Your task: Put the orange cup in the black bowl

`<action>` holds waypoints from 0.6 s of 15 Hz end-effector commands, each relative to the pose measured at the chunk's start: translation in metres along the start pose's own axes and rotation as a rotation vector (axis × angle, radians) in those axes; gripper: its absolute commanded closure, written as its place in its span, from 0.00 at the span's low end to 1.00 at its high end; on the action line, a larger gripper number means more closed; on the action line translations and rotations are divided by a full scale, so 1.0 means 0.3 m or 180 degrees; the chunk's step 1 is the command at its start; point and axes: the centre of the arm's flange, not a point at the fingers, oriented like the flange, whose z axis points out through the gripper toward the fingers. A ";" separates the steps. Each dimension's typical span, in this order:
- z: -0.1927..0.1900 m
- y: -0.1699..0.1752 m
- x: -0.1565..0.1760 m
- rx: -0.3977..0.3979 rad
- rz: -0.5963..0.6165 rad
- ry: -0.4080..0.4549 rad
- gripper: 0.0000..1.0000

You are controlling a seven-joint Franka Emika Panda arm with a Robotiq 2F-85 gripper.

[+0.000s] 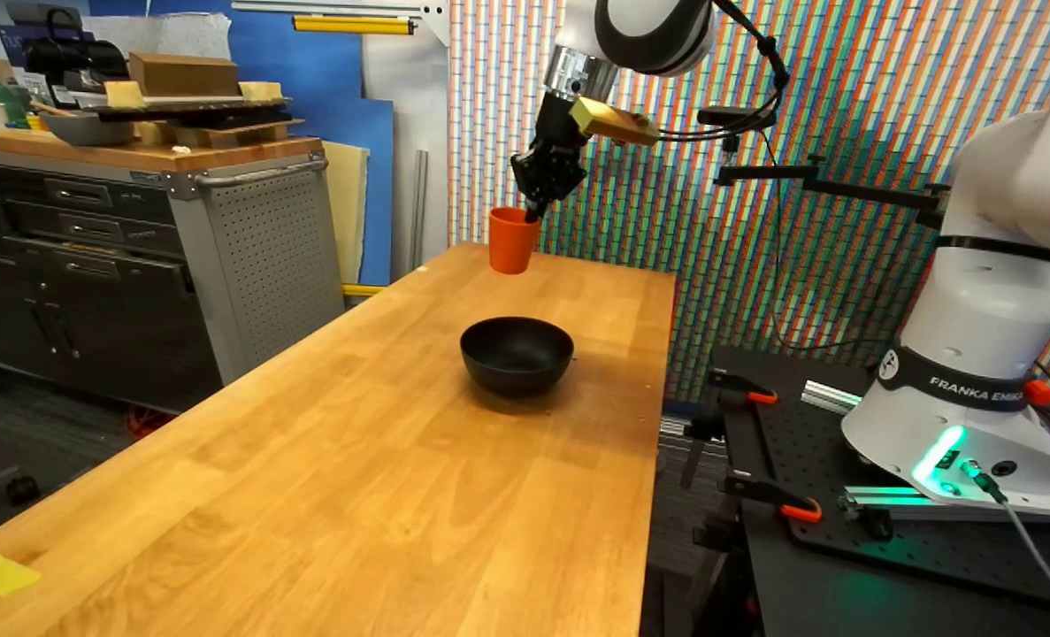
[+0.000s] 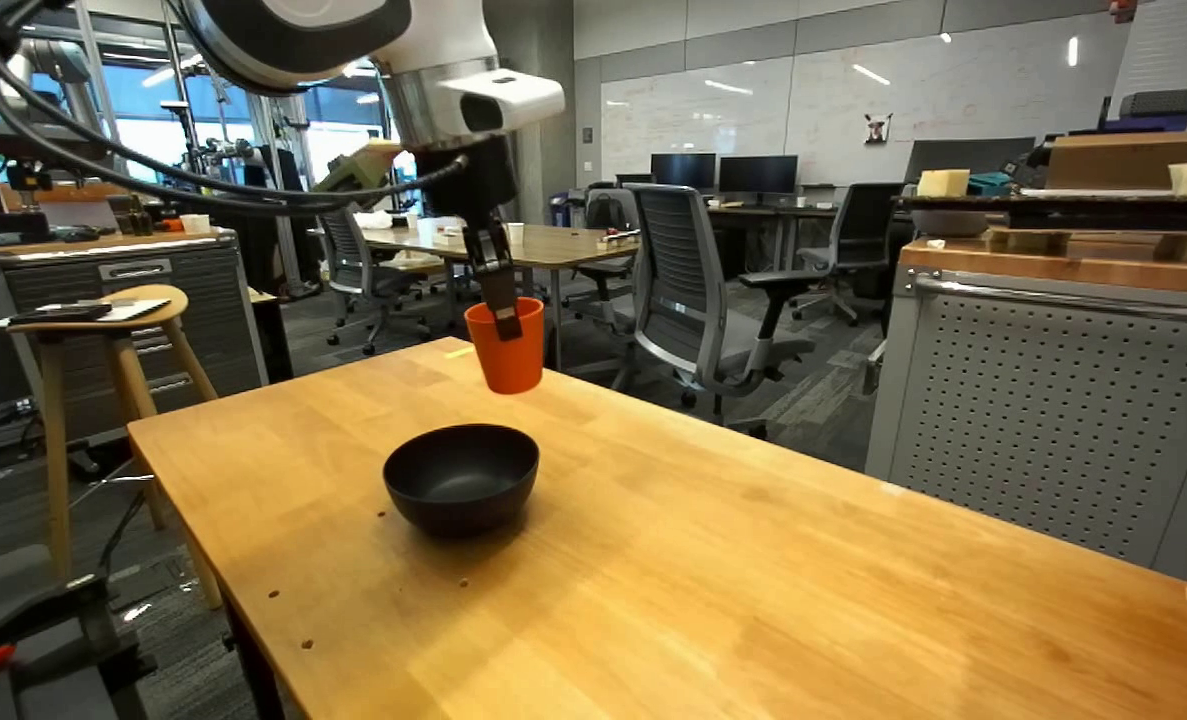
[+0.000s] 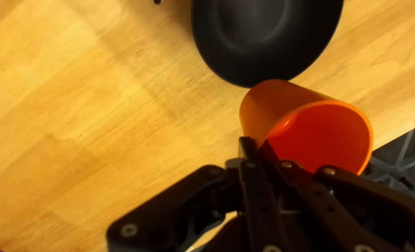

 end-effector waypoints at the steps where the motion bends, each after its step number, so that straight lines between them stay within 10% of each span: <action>1: 0.008 -0.016 -0.097 0.0064 0.0056 -0.0233 0.97; 9: 0.243 0.016 -0.168 -0.0001 0.0273 -0.0726 0.98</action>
